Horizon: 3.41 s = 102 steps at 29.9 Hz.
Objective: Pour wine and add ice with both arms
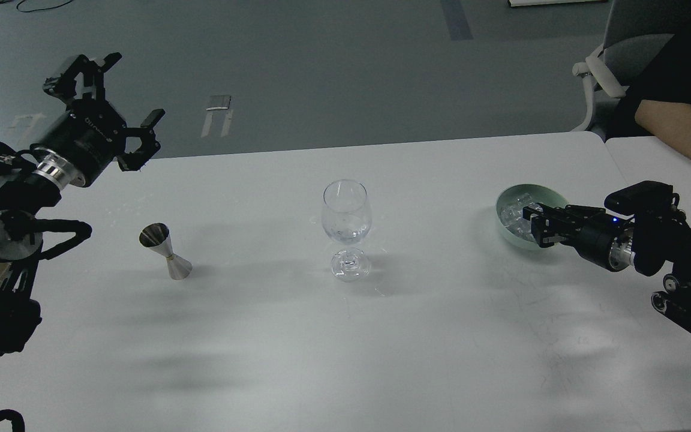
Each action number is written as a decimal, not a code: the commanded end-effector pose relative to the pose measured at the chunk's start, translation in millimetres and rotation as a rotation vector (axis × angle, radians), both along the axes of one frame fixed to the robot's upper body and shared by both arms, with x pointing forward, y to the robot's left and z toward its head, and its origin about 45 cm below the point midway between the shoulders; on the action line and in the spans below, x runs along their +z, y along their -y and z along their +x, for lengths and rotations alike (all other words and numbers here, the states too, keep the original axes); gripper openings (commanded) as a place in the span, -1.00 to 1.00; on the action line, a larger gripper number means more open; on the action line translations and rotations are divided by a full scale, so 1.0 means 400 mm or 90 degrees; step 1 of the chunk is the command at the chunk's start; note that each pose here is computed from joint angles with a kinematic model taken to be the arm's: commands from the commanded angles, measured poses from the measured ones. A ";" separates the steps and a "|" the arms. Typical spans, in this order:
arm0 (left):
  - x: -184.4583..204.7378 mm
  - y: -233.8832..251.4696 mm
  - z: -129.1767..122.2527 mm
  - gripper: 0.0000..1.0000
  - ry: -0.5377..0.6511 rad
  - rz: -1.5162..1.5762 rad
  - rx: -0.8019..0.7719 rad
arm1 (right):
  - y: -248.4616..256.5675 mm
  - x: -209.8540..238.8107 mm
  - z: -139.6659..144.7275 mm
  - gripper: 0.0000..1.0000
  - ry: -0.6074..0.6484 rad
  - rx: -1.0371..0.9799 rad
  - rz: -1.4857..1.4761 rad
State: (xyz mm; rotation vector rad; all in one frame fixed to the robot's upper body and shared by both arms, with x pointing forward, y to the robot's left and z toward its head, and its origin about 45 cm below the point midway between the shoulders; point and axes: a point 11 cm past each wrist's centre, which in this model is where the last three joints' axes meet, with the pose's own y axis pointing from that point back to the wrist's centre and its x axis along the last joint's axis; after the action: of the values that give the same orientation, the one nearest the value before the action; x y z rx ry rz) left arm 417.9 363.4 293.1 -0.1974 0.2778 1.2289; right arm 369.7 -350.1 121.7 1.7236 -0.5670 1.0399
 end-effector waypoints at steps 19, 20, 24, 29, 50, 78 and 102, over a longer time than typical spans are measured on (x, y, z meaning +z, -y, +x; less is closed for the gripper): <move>0.001 0.000 0.000 0.97 0.000 0.000 0.000 | -0.158 0.321 0.077 -1.00 0.142 0.153 0.050; 0.001 0.000 0.000 0.97 0.000 0.000 0.000 | -0.185 0.331 0.074 -1.00 0.140 0.170 0.057; 0.000 0.000 0.000 0.97 0.000 0.000 0.001 | -0.227 0.353 0.067 -1.00 0.146 0.201 0.067; 0.001 -0.001 0.000 0.97 0.000 0.001 0.000 | -0.308 0.328 0.037 -1.00 0.128 0.254 0.083; 0.003 -0.006 0.000 0.97 0.003 -0.004 0.005 | -0.560 0.369 0.007 -1.00 0.141 0.421 0.094; 0.010 -0.010 0.001 0.97 0.005 -0.001 0.007 | -0.631 0.348 -0.007 -0.95 0.118 0.456 0.084; 0.012 -0.006 0.003 0.97 0.007 -0.005 0.006 | -0.658 0.321 0.012 -0.51 0.110 0.445 0.085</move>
State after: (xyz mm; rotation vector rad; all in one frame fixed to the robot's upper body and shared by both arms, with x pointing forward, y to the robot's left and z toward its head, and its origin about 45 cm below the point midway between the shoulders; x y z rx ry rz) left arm 419.3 365.6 298.5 -0.2129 0.2709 1.2348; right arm 373.7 -85.7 251.0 2.0192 -0.1212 1.6831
